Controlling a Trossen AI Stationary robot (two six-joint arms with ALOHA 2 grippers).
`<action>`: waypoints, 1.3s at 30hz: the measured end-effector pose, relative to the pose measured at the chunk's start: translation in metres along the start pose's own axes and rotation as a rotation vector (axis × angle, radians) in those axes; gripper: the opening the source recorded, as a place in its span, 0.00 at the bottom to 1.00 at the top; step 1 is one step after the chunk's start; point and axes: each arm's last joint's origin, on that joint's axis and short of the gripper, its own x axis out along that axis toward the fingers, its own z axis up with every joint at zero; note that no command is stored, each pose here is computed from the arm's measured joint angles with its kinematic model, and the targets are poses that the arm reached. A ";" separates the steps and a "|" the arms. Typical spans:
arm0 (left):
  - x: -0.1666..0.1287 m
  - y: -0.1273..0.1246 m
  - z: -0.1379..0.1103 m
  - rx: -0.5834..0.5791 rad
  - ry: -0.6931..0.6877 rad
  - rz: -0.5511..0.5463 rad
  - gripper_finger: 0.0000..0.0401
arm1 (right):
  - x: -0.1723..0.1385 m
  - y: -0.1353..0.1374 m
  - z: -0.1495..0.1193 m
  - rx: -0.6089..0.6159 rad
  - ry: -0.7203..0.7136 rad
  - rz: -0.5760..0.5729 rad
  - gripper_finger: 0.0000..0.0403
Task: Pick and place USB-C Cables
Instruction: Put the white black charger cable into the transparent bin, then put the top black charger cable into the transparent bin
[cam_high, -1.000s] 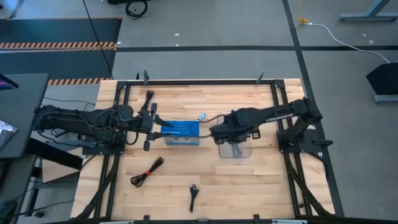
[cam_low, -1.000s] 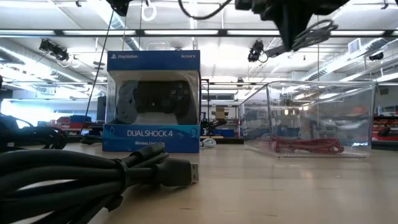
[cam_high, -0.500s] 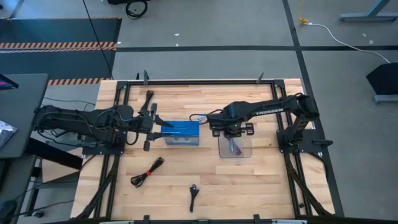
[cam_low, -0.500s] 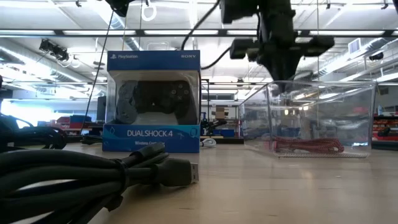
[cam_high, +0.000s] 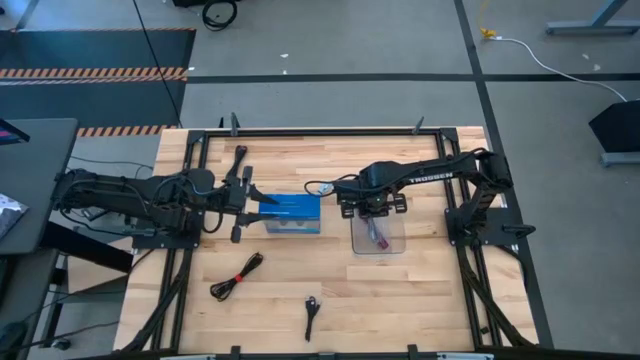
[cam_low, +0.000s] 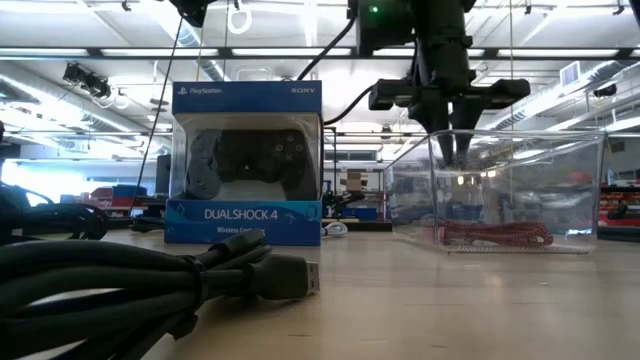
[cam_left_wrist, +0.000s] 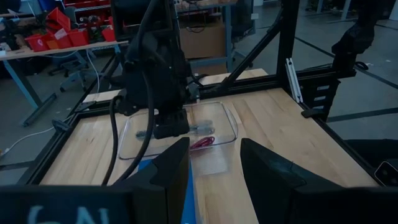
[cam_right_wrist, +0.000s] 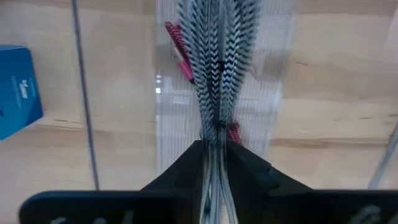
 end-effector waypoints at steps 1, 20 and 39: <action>0.000 0.000 0.000 0.000 0.000 0.000 0.38 | 0.000 0.001 0.000 -0.001 -0.003 0.005 0.21; 0.000 0.000 -0.001 0.000 0.012 -0.001 0.38 | -0.025 0.011 -0.006 -0.123 -0.036 0.089 0.38; 0.000 -0.001 -0.006 0.026 0.067 -0.008 0.38 | -0.076 0.055 -0.088 -0.437 -0.180 0.630 0.38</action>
